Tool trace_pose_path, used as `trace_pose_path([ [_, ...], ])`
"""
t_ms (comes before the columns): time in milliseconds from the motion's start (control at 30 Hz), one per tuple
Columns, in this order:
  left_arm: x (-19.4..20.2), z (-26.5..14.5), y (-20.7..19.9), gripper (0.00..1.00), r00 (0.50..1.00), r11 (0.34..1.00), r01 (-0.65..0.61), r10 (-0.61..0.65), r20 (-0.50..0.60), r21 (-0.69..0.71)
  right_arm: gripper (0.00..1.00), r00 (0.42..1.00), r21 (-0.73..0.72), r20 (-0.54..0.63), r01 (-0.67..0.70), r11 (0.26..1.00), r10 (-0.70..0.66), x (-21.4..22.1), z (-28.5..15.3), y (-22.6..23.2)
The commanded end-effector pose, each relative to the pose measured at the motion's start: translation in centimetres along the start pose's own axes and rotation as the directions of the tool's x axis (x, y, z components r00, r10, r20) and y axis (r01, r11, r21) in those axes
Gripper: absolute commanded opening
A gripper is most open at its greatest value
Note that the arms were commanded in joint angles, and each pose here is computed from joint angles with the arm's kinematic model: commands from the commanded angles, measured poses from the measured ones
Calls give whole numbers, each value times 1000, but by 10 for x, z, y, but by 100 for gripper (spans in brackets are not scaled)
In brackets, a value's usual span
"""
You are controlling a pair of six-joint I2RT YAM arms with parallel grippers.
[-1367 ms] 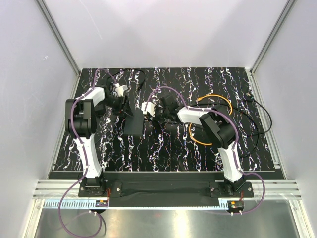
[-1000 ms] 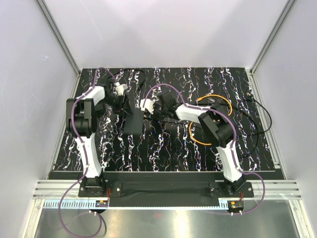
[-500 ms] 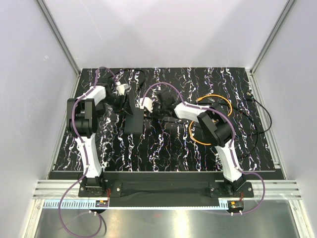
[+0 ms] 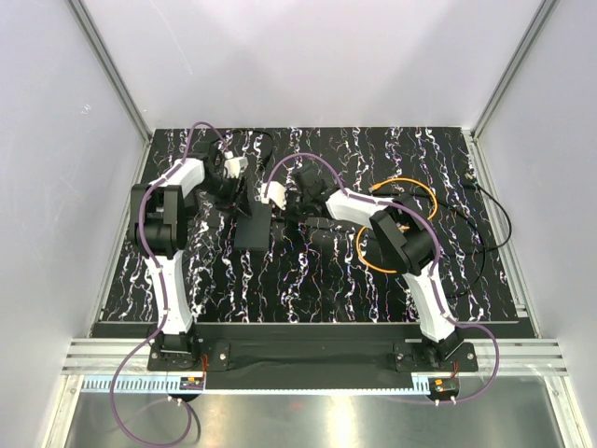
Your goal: Insert the plug into the switch port
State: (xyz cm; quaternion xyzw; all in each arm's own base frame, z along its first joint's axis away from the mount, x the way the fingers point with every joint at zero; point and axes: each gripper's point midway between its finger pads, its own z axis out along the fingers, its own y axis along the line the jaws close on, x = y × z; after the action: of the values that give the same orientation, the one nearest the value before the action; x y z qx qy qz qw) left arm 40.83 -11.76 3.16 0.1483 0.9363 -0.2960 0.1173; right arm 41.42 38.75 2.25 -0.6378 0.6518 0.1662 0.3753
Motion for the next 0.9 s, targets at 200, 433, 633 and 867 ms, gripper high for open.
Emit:
trace_pose_path([
  [200, 15, 38, -75, 59, 996, 967, -37, 57, -73, 252, 0, 964, 4, 216, 156, 988, -153, -89, 18, 25],
  [433, -11, -5, -50, 62, 999, 988, -40, 36, 29, 151, 20, 990, 15, 84, 113, 993, -114, -50, 3, 33],
  [633, -16, -28, -37, 62, 998, 994, -34, 29, 50, 102, 42, 996, 23, 40, 84, 996, -85, -37, -9, 24],
  [867, -20, -47, -38, 63, 996, 996, -34, 27, 87, 84, 59, 999, 59, 10, 44, 997, -44, -31, -47, -2],
])
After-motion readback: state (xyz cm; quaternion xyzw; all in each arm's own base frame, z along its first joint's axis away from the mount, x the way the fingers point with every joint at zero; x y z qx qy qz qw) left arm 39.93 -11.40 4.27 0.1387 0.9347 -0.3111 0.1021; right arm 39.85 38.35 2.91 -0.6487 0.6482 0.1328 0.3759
